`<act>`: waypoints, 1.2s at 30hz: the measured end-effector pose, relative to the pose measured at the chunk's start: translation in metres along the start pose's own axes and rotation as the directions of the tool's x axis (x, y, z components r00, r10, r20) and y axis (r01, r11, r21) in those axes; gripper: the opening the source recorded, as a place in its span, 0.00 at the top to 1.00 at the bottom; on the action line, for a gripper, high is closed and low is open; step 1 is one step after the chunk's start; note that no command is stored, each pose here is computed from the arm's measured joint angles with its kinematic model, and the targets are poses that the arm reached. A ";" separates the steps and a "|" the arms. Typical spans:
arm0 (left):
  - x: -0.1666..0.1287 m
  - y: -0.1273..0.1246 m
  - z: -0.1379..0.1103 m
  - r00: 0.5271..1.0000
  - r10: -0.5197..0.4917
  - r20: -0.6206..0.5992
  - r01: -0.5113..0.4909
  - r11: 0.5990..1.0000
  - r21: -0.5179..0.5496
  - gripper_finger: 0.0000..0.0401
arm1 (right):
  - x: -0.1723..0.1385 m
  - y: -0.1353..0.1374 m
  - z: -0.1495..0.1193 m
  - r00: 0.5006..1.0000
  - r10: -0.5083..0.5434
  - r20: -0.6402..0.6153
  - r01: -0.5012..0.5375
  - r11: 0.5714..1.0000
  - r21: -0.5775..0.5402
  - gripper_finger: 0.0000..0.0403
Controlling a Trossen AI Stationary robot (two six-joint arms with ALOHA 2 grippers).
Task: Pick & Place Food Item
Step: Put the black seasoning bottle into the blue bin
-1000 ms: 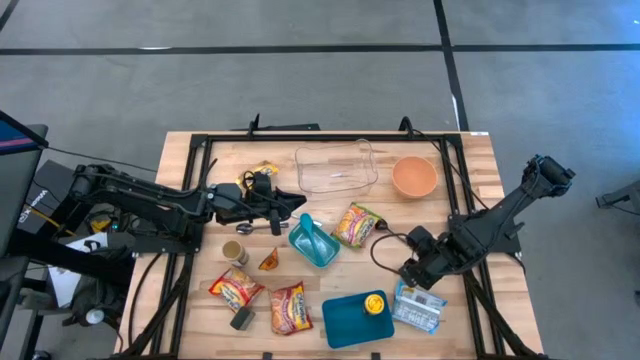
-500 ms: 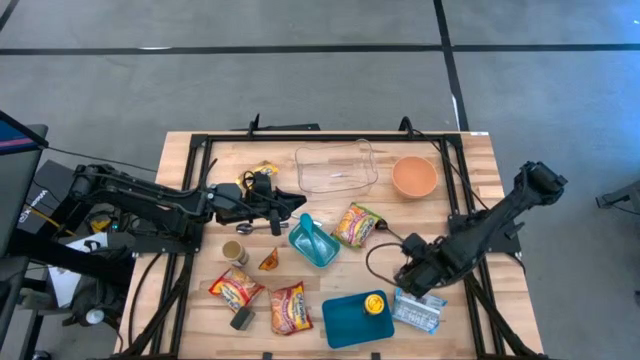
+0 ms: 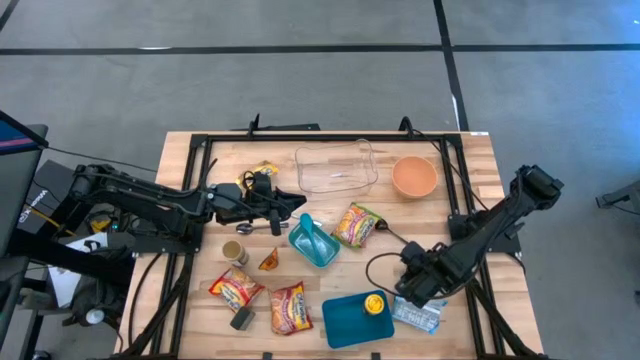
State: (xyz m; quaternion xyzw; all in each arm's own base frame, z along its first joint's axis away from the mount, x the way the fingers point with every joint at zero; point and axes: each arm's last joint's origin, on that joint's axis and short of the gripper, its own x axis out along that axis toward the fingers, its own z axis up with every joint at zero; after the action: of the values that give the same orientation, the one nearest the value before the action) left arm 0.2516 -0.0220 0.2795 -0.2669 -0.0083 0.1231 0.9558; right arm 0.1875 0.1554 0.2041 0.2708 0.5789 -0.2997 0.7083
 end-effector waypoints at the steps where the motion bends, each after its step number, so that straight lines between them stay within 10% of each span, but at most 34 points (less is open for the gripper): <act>1: 0.000 0.000 0.000 1.000 0.000 0.000 0.000 1.000 0.000 0.91 | 0.000 0.000 0.000 1.000 0.000 0.005 0.000 1.000 0.002 0.38; 36: 0.000 0.000 0.000 1.000 0.002 0.002 -0.002 1.000 0.000 0.91 | 0.000 0.002 0.002 0.999 0.024 0.036 -0.025 0.999 0.027 0.43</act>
State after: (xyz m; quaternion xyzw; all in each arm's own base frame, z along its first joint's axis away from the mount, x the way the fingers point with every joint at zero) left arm 0.2516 -0.0219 0.2795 -0.2668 -0.0088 0.1243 0.9556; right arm 0.1902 0.1557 0.2050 0.2823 0.5586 -0.3036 0.7184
